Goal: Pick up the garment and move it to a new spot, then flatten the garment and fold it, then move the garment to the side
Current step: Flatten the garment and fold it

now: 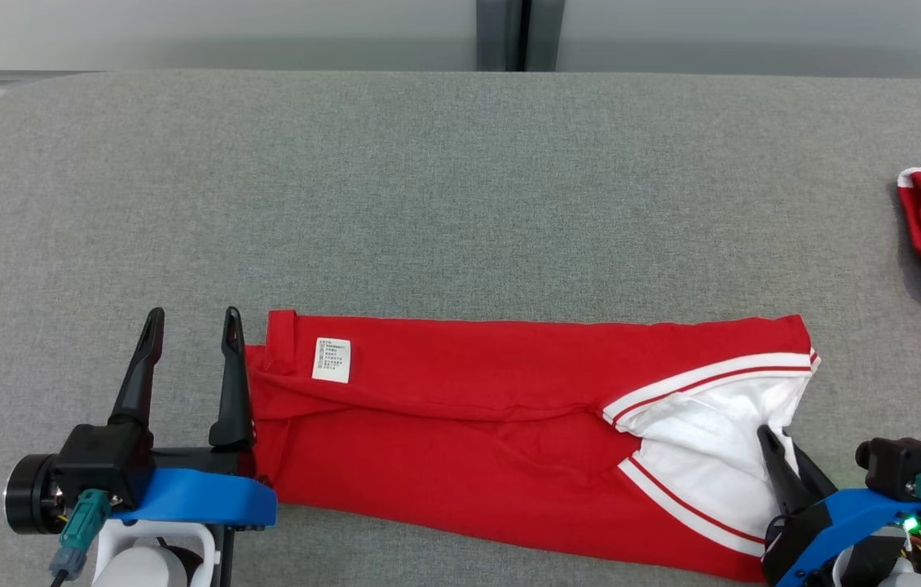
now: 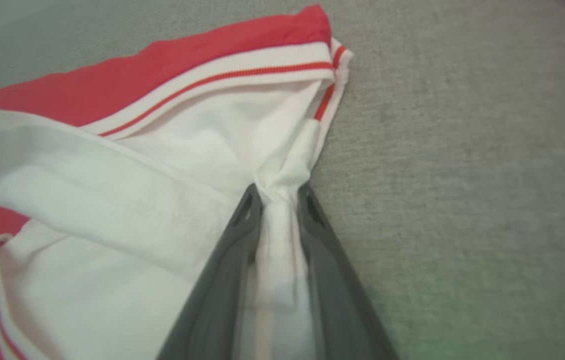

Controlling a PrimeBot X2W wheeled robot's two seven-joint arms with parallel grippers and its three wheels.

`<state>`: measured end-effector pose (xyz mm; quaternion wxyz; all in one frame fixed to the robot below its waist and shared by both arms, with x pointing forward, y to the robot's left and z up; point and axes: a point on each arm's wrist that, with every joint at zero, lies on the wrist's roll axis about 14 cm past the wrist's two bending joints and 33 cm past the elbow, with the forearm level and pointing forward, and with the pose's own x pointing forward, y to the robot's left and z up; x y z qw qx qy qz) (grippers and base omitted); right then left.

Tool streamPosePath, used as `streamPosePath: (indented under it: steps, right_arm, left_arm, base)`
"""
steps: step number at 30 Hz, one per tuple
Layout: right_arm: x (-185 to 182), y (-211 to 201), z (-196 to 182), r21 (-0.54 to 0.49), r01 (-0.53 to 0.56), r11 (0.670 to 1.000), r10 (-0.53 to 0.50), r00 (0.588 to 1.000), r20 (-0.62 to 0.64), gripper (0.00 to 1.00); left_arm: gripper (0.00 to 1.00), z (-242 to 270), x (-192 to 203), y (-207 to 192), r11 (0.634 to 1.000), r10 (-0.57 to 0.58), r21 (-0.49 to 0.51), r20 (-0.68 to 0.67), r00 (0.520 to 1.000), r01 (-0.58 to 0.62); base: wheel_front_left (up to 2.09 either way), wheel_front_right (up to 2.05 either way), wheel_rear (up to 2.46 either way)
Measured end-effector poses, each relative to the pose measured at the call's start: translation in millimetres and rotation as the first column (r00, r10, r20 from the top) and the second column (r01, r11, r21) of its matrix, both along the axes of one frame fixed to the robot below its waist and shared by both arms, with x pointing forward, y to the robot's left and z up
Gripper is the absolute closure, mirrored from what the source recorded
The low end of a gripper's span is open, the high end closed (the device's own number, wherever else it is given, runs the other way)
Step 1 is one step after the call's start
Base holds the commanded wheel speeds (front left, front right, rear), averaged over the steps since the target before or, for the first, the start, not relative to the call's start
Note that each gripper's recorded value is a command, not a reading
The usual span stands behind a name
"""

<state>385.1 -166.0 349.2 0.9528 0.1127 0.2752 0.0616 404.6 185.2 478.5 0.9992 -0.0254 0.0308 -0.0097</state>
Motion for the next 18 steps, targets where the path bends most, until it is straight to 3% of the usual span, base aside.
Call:
streamPosePath:
  steps: [8,18]
  right_arm:
    - [3,-7,16,0.020,0.008,1.000,-0.009,0.998,0.060,1.00]
    - [-9,-91,41,-0.110,0.143,0.984,-0.130,0.984,0.120,1.00]
  left_arm:
    - [0.00,2,1,0,1.000,0.006,0.002,0.014,1.000,-0.006]
    - [0.00,12,0,-7,1.000,-0.005,0.000,0.038,0.999,0.005]
  base:
    - [0.00,0.00,0.00]
    - [0.00,0.00,0.00]
